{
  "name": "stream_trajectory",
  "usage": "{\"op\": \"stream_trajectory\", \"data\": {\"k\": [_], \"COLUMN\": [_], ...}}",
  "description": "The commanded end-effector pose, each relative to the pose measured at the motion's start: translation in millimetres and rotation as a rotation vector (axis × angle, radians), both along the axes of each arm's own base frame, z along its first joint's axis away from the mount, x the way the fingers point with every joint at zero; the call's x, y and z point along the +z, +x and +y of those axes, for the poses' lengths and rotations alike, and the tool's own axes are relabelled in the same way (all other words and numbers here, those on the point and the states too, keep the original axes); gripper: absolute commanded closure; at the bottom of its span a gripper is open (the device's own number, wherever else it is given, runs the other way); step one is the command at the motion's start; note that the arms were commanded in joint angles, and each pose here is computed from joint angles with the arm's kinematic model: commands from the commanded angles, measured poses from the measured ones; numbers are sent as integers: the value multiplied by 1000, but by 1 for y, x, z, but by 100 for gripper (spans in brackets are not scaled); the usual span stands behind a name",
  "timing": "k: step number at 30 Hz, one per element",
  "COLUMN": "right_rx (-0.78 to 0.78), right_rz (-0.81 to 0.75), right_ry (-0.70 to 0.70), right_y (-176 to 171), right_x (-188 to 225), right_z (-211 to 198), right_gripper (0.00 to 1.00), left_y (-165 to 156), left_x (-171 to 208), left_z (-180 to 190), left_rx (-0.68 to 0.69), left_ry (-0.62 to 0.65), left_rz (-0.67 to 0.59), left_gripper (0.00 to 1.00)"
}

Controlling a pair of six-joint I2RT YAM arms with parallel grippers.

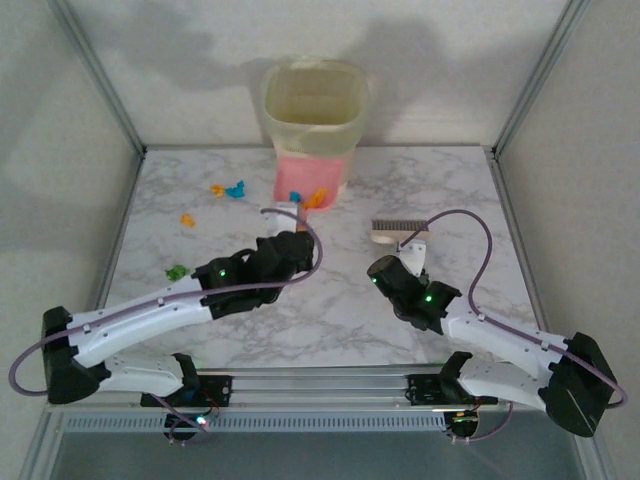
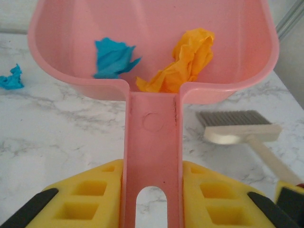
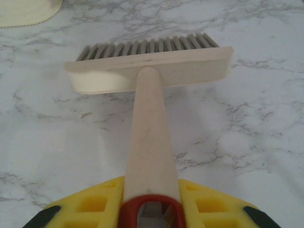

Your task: Sweep away the paper scraps from the table

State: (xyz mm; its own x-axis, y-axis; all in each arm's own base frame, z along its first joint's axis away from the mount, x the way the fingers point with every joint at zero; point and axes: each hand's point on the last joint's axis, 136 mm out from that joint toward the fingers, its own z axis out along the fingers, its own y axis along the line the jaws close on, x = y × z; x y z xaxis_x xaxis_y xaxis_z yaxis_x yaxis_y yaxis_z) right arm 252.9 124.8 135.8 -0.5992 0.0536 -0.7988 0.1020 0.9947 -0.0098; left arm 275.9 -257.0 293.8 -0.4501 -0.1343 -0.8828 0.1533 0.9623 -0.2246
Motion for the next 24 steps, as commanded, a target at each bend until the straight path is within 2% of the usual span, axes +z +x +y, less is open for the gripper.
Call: {"op": "stream_trajectory", "data": {"k": [1,4,10,20,24], "right_rx": [-16,-15,0,11,13], "right_rz": [-53,-59,-59,-52,-53], "right_ry": [60,65,69,56,54], "right_y": [9,9,9,9,9], "right_x": [20,21,21,22,23], "right_z": [6,5,7,8,8], "right_gripper": [100,100,100,100,100], "left_y": [10,25,61,126,155], "left_x": [7,24,72,129,136], "left_z": [-6,-19,-42,-74,-75], "left_rx": [0,-26,-113,-334,-372], "left_ry": [30,-13,-184,-600,-761], "left_rz": [59,90,124,237,291], "left_gripper": [100,100,100,100,100]}}
